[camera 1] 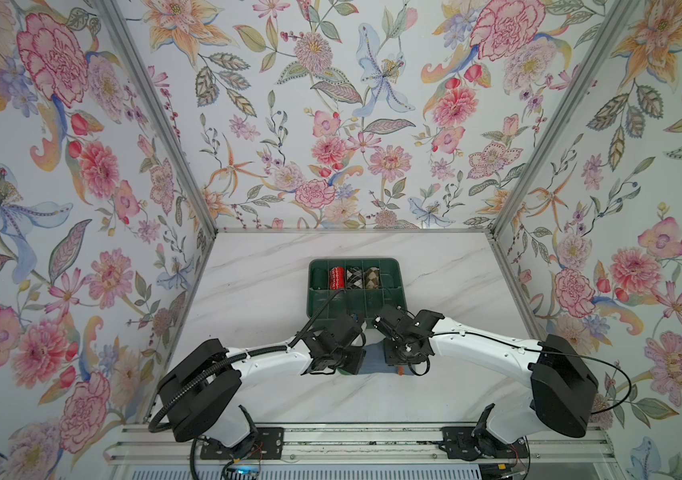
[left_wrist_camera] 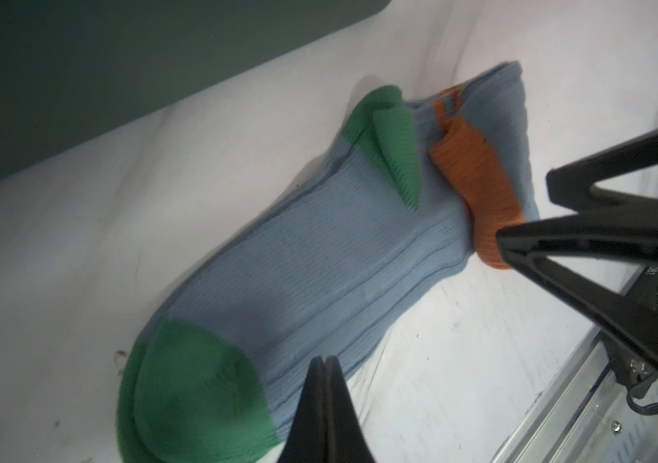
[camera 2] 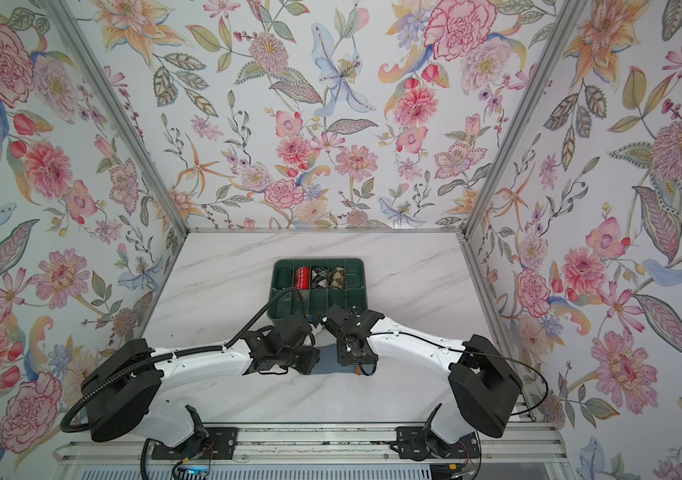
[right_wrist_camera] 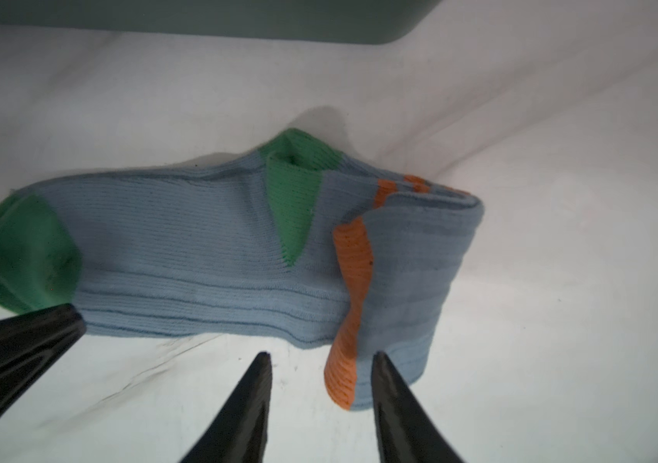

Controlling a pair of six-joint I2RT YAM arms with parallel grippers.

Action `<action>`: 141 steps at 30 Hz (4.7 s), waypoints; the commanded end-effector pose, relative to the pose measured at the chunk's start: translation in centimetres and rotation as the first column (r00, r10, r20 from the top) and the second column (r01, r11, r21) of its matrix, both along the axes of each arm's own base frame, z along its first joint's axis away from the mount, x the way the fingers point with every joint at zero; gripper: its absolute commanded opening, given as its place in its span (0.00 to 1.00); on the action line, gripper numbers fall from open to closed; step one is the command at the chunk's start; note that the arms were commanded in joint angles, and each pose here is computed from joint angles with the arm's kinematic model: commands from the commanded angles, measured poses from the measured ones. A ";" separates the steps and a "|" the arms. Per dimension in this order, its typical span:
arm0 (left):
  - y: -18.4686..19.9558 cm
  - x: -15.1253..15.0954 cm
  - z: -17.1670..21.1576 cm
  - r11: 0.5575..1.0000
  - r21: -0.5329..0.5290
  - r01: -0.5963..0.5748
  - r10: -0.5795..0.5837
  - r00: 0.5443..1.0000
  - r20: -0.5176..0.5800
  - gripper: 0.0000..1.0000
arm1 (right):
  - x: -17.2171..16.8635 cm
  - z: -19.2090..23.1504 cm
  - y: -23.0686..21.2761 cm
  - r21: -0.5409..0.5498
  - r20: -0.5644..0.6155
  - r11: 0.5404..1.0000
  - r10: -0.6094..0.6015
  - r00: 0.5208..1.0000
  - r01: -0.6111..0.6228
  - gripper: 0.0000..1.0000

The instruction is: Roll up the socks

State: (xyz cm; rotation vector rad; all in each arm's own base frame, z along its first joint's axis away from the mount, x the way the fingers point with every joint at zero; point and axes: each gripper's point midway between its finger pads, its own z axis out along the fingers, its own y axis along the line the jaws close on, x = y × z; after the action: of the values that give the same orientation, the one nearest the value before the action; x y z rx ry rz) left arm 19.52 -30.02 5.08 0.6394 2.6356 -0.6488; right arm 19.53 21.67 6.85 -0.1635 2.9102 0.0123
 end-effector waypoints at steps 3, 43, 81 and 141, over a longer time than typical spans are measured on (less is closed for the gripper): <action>1.7 -0.4 -0.7 0.999 0.032 0.012 -0.012 1.000 0.003 0.00 | 0.5 0.7 -1.4 -0.124 0.070 0.991 -0.051 0.996 0.059 0.43; 2.6 1.6 -4.9 0.997 0.067 0.044 -0.042 0.998 -0.042 0.00 | 0.2 -2.3 -2.5 -0.227 0.034 0.971 -0.068 0.997 0.074 0.13; 7.3 3.1 -2.4 0.989 0.110 -0.101 0.103 0.995 -0.010 0.00 | 1.7 -0.2 -7.6 0.206 0.018 0.946 -0.260 0.965 0.251 0.29; 5.0 3.8 2.0 0.998 -0.010 -0.056 0.056 0.998 0.019 0.02 | 0.3 -2.6 -4.4 -0.036 -0.017 0.992 -0.120 0.993 0.119 0.25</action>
State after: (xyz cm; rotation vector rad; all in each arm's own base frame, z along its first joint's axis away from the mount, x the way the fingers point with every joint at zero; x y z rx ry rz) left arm 23.35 -25.25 7.41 0.5595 2.6164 -0.6250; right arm 20.06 17.72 4.35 0.0187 2.9229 0.0045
